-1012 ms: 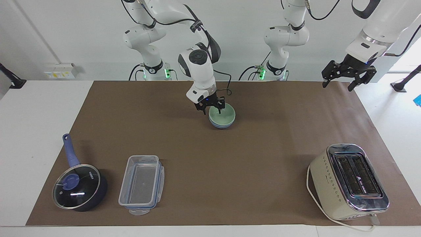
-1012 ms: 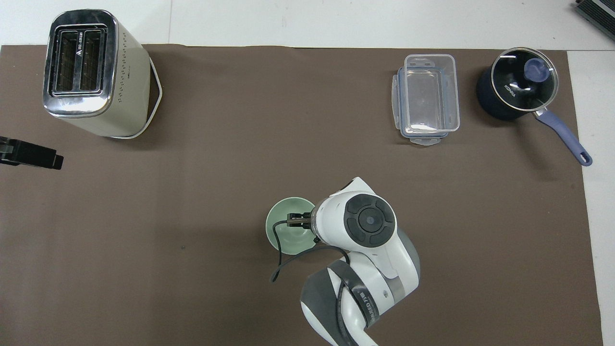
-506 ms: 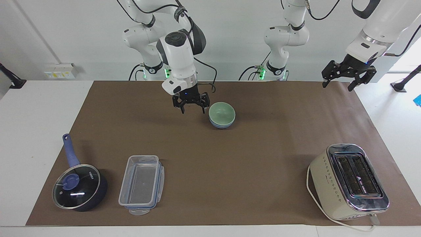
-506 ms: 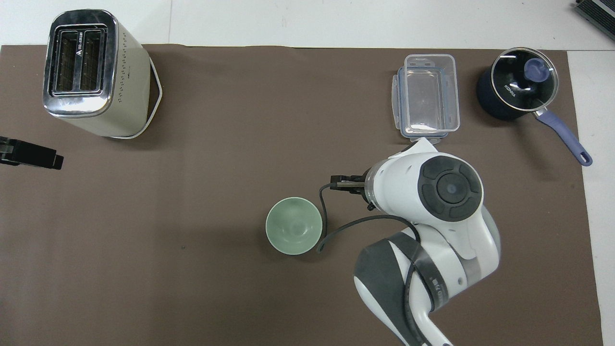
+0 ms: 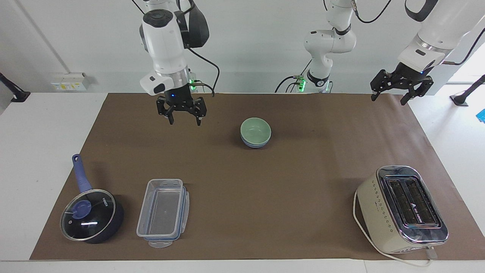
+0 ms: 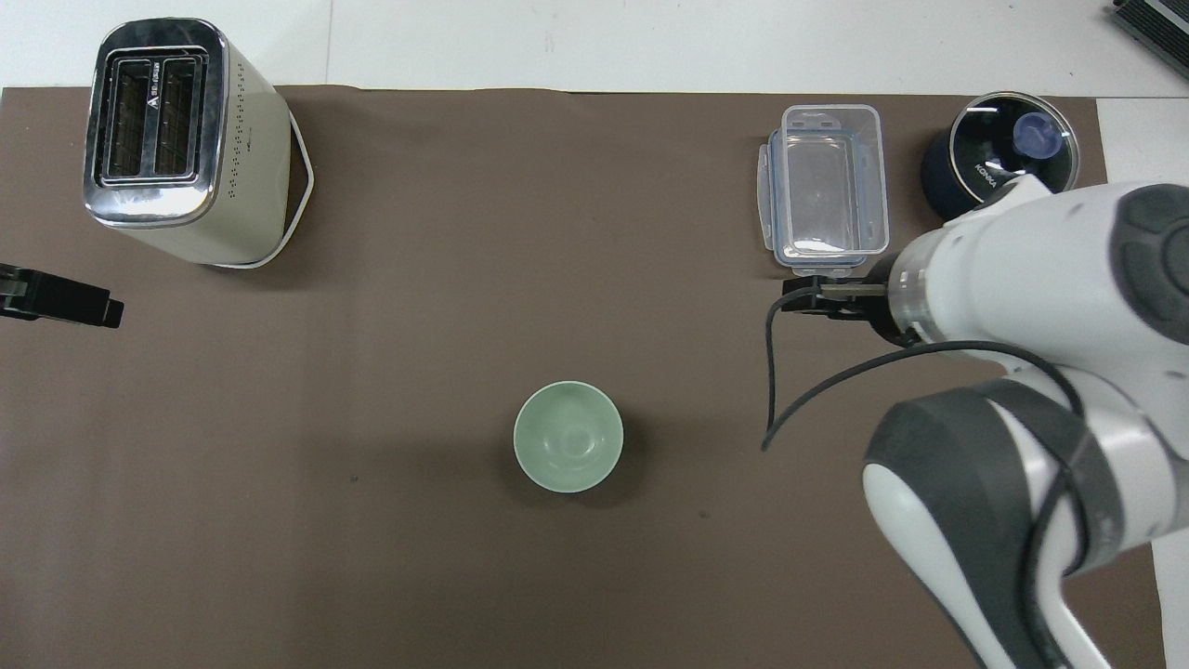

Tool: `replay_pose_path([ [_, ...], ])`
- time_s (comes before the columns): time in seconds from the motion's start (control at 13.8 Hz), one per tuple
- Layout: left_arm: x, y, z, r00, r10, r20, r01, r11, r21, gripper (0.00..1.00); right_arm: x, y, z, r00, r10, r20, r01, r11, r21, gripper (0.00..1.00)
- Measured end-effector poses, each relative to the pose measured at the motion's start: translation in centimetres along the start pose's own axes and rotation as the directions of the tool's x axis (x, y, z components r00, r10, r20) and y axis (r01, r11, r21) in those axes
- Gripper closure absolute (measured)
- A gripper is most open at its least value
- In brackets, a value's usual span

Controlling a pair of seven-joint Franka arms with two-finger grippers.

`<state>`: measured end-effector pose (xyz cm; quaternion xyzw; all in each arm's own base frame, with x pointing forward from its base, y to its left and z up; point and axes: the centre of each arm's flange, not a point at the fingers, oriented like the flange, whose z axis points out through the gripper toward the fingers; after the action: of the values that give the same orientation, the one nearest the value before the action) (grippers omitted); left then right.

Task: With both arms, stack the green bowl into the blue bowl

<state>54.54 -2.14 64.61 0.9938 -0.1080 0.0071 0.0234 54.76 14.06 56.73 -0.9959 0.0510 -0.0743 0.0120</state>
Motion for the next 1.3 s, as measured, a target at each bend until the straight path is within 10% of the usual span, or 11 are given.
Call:
replay_pose_path([
  [1.3,0.0,0.0,0.0,1.0,0.0,0.0,0.0,1.0,0.0,0.0,-0.3,14.8,-11.0,0.993,0.048,0.105,-0.044,0.998,-0.048,0.0],
])
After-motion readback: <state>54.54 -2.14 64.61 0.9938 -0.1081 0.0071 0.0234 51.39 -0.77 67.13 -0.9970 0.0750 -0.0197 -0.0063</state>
